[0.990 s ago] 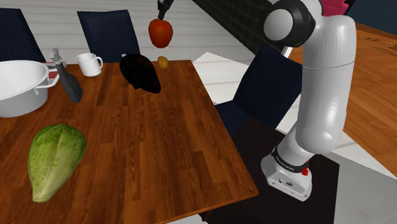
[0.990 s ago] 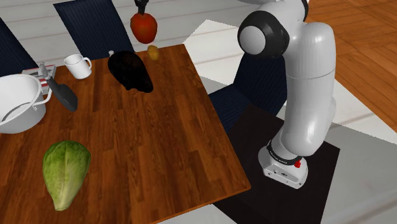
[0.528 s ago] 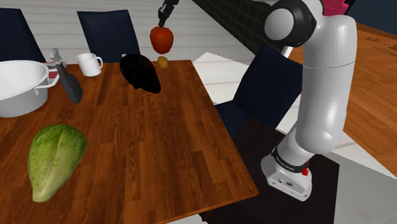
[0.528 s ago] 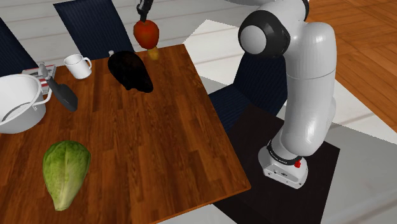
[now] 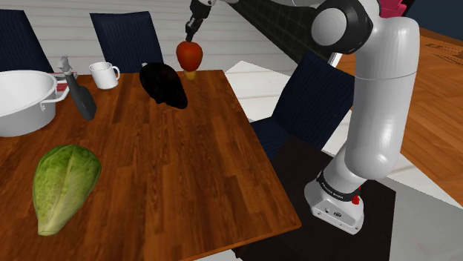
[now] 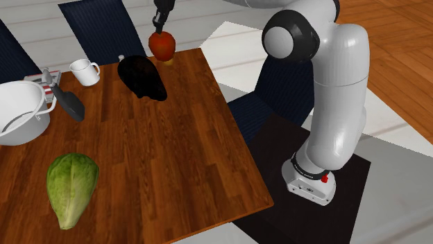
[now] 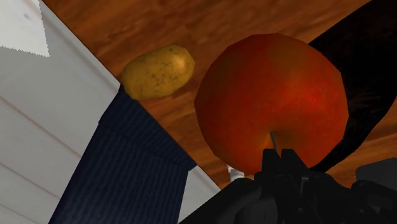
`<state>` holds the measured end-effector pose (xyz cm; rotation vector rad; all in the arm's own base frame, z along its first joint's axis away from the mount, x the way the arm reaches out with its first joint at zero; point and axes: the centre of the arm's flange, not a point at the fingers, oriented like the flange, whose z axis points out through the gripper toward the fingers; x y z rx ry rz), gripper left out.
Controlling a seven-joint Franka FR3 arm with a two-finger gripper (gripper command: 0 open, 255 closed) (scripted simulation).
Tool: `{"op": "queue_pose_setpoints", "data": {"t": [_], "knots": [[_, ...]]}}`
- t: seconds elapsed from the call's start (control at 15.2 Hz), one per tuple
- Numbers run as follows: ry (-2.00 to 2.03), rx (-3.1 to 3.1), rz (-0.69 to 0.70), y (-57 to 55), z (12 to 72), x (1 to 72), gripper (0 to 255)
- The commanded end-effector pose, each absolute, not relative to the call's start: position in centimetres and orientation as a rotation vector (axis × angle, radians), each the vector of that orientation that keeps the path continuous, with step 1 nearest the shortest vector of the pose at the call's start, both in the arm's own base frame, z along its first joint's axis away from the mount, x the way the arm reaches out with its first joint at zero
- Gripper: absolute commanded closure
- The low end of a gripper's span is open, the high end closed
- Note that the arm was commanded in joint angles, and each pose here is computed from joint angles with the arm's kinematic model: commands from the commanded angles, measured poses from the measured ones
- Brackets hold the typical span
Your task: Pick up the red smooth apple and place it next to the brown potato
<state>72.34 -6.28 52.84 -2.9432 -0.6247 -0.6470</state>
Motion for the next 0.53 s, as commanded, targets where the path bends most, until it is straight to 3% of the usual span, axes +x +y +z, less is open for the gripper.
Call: {"op": "queue_pose_setpoints", "data": {"t": [0.0, 0.46], "knots": [[-0.625, -2.943, -0.649, -6.3, 51.8, 72.4, 255], [-0.625, -2.943, -0.649, -6.3, 48.1, 72.4, 255]]}}
